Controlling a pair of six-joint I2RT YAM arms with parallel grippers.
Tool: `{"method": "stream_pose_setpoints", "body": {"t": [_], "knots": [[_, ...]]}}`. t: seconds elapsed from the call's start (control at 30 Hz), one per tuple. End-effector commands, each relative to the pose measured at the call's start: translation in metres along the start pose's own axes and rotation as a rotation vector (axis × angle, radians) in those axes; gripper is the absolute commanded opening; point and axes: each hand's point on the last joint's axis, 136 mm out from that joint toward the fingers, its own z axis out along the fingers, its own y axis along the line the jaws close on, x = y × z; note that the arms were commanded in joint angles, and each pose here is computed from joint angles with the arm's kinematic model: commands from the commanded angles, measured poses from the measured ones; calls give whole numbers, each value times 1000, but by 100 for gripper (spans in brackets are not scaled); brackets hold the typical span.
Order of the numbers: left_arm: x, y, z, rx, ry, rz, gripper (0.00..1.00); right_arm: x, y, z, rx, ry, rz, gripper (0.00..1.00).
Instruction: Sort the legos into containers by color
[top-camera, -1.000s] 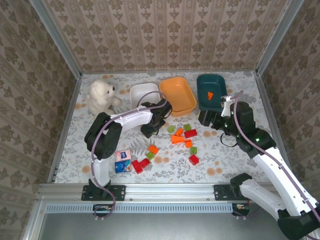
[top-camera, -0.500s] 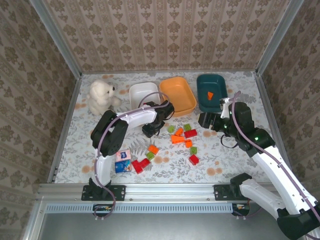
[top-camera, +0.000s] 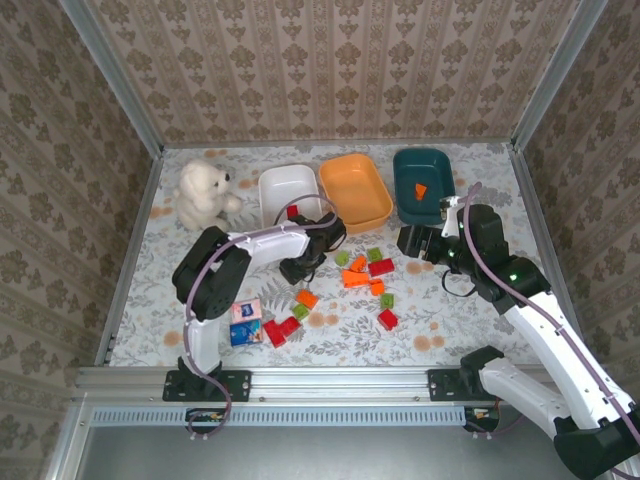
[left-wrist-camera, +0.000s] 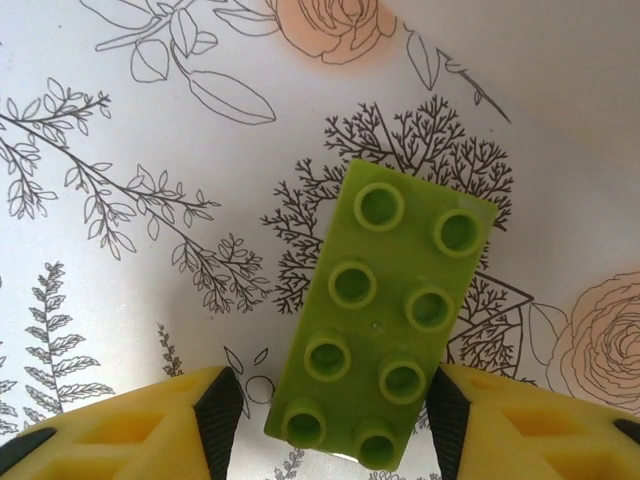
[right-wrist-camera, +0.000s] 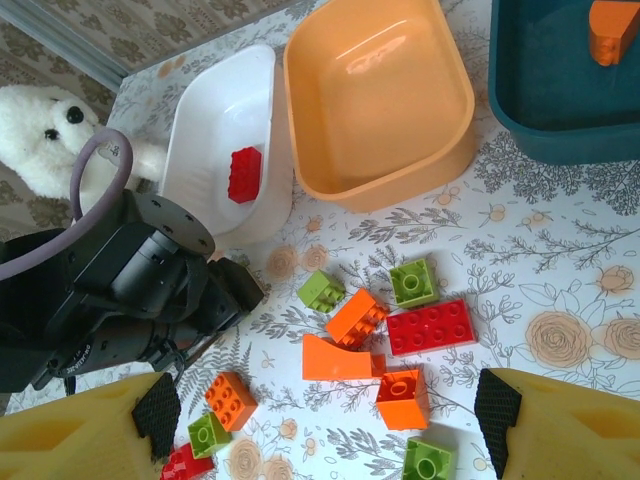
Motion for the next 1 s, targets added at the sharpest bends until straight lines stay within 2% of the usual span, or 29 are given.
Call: {"method": "stream_pose_setpoints", "body": {"t": [0.0,0.23,0.4,0.57,0.73,0.97], "knots": [[-8,7,7,-7,-6,116,58,1,3,-2,-16,16,10,81],[-5,17,20,-38,18,189,56,0,4,-4,-17,18,13,81],[-8,14,28,-24,5,231,48,1,4,-5,-18,21,15,81],[-9,11,25,1,-13,268,35,1,4,-6,-17,19,21,81],[-7,15,12,15,-13,280,29,1,4,-5,-15,17,24,81],[10,14,-27,53,9,318,28,0,4,-4,-12,17,26,81]]}}
